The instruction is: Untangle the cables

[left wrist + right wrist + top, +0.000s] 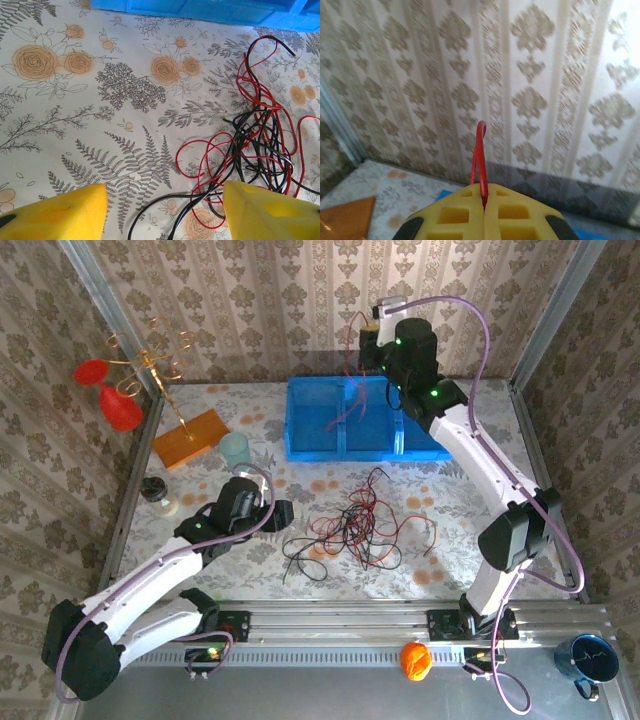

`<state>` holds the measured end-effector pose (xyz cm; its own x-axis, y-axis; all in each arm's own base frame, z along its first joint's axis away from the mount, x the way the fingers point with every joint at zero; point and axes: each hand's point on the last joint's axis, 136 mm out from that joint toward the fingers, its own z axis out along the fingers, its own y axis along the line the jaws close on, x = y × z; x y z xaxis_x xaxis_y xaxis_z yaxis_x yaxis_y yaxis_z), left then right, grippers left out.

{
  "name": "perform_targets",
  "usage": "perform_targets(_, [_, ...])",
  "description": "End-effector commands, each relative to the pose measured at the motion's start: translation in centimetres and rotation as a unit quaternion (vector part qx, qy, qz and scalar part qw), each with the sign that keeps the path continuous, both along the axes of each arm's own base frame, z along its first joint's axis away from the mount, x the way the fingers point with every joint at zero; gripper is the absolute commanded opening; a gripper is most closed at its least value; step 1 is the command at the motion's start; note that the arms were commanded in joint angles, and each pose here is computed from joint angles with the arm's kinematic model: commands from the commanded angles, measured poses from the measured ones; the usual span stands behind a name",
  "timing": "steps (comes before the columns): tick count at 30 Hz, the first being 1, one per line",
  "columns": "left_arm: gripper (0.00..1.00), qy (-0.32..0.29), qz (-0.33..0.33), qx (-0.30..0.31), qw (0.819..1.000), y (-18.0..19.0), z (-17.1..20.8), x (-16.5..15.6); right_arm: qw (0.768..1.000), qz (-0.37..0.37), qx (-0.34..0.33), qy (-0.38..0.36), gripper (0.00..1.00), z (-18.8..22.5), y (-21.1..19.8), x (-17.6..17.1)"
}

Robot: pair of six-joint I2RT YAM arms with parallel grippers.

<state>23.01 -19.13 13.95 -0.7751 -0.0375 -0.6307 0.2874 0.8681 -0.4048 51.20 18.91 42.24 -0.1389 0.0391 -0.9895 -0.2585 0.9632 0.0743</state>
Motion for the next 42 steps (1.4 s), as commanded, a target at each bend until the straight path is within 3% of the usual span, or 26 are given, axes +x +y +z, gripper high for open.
perform_targets(1, [0.63,-0.002,0.003,-0.002,1.0,0.2,0.1,0.1,0.998,-0.058,0.004,0.031,0.0,-2.0,-3.6,1.6])
perform_targets(10, [0.63,0.005,0.004,-0.001,1.0,-0.1,-0.1,0.3,0.986,-0.135,-0.024,0.095,0.0,-7.6,-8.1,7.1])
perform_targets(18, [0.63,0.01,0.005,0.005,1.0,-0.2,-0.1,0.5,0.973,-0.159,-0.092,0.143,0.0,-13.9,-8.0,11.2])
perform_targets(26, [0.63,0.018,-0.001,0.01,1.0,-1.2,-0.2,1.6,0.971,-0.105,-0.134,0.168,0.0,-20.3,-2.9,9.5])
perform_targets(32, [0.62,0.024,-0.006,0.008,1.0,-1.7,-0.6,1.7,0.961,-0.094,-0.143,0.215,0.0,-26.6,-2.5,7.6])
perform_targets(37, [0.63,0.027,-0.007,0.01,1.0,-1.6,-0.8,1.6,0.951,-0.102,-0.148,0.251,0.0,-29.3,-3.0,6.9])
perform_targets(42, [0.63,0.029,-0.005,0.009,1.0,-1.5,-1.1,1.4,0.944,-0.115,-0.15,0.27,0.29,-28.7,-3.9,6.9])
